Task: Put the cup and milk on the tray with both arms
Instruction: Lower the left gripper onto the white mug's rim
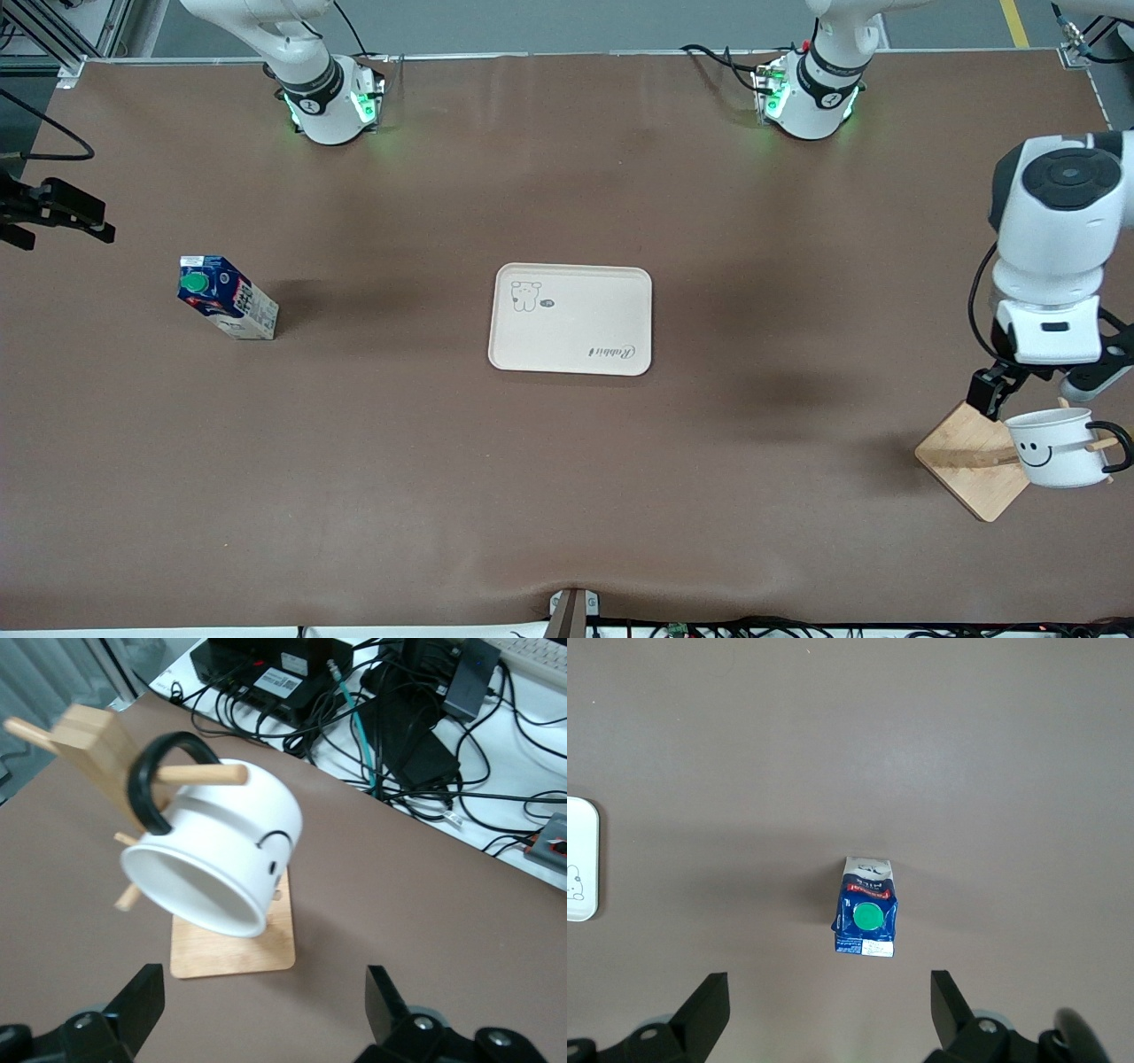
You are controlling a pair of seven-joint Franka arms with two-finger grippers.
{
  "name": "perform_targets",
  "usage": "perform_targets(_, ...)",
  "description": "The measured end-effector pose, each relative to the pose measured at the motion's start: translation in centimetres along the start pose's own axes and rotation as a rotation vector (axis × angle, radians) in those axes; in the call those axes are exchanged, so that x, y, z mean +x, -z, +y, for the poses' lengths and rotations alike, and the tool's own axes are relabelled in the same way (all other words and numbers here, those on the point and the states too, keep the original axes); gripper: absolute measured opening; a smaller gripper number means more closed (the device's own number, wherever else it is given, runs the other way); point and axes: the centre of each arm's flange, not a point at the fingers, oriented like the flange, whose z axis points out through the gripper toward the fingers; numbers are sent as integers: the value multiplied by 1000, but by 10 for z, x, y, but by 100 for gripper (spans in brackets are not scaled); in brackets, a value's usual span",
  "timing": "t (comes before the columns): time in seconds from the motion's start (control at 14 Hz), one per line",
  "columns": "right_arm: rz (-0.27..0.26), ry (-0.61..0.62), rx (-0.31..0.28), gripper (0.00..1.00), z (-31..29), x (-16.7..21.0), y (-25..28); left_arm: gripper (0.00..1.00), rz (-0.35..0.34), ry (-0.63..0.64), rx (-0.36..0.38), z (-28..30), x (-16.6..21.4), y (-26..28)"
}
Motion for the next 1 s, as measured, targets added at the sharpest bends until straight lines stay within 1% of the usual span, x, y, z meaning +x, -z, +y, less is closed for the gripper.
perform_targets(0.22, 1, 0, 0, 100, 0, 0, 0, 100, 12, -13, -66, 4, -13, -18)
perform_targets(0.36, 8, 0, -2, 100, 0, 1, 1, 100, 15, -26, -73, 3, -16, -24)
perform_targets(0.57, 59, 0, -12, 100, 2, 9, 3, 100, 53, -70, -48, 2, -21, -27)
perform_targets(0.86, 57, -12, -13, 100, 8, 11, -2, 100, 137, -75, 6, -1, -42, -42)
perform_targets(1.0, 57, -17, -13, 100, 11, 10, -2, 100, 177, -83, 17, 0, -51, -50)
